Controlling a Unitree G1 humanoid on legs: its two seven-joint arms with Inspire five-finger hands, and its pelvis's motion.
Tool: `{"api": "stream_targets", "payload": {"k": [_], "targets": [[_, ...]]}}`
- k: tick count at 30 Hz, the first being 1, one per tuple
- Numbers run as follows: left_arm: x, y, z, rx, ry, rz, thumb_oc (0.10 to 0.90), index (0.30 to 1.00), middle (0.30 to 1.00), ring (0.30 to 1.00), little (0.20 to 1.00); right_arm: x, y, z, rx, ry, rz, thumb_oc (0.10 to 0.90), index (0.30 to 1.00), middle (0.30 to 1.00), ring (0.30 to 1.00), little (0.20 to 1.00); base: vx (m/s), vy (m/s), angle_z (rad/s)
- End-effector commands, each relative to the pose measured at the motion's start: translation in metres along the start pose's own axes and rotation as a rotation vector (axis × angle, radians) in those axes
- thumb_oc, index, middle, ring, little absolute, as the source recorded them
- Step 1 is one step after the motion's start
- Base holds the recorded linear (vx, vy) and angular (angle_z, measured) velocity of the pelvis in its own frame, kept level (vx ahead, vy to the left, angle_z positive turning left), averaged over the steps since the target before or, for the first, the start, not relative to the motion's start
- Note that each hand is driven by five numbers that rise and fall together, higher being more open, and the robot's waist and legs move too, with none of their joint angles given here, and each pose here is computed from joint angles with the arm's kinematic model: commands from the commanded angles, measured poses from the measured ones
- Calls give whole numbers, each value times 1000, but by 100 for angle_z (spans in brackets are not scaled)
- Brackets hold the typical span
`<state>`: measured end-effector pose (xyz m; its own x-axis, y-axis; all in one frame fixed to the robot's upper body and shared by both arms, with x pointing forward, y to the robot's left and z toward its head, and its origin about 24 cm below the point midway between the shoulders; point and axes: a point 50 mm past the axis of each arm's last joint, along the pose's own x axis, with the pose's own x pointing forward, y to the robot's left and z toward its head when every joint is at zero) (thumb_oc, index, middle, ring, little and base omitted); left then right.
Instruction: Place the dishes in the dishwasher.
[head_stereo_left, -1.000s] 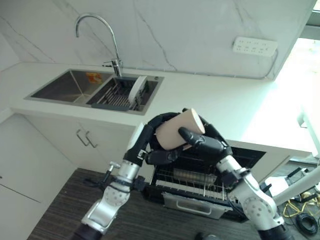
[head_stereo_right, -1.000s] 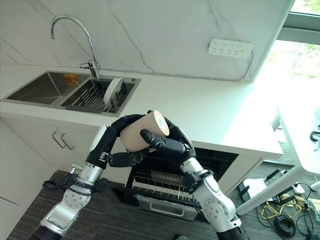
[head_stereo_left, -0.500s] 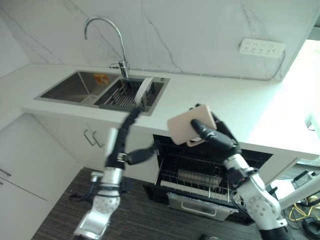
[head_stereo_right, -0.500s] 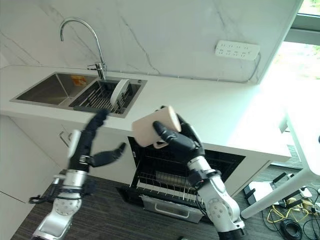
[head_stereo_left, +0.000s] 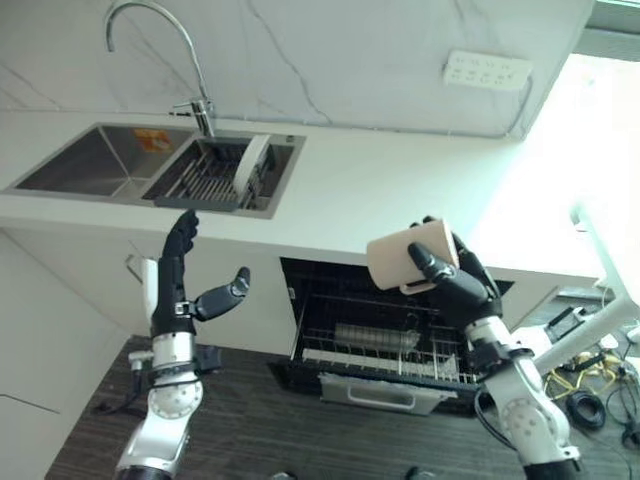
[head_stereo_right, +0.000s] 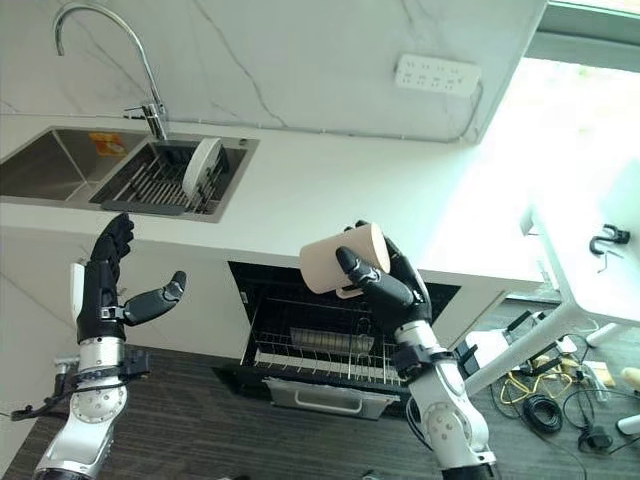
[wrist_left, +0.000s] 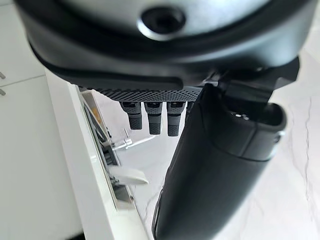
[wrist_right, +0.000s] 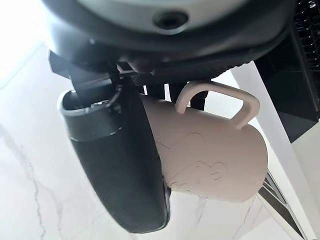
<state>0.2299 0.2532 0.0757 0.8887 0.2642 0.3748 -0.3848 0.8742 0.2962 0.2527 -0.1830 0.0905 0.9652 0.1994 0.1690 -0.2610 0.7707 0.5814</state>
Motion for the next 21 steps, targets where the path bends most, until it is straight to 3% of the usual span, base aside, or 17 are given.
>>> {"api": "stream_targets", "payload": {"k": [1, 4, 9, 17, 21], "targets": [[25, 2, 55, -108, -282, -67, 800, 900, 900, 900, 900, 10, 31, 63, 15, -329, 158, 400, 300, 300, 300, 300, 3, -97, -10], [21, -10, 55, -94, -269, -189, 800, 900, 900, 900, 900, 6, 26, 67, 15, -337, 121, 400, 300, 300, 300, 300, -19, -92, -3], [12, -29, 39, -64, -100, -547, 800, 900, 900, 900, 900, -4, 16, 72, 14, -380, 78, 400, 300, 300, 300, 300, -14, -8, -4], [3, -43, 25, 5, 122, -961, 800, 900, 900, 900, 900, -13, 15, 86, -61, -383, 128, 400, 300, 300, 300, 300, -15, 50, -14], [4, -46, 12, 113, 223, -996, 800, 900, 900, 900, 900, -12, 14, 82, -71, -343, 141, 400, 300, 300, 300, 300, 4, 33, -17]]}}
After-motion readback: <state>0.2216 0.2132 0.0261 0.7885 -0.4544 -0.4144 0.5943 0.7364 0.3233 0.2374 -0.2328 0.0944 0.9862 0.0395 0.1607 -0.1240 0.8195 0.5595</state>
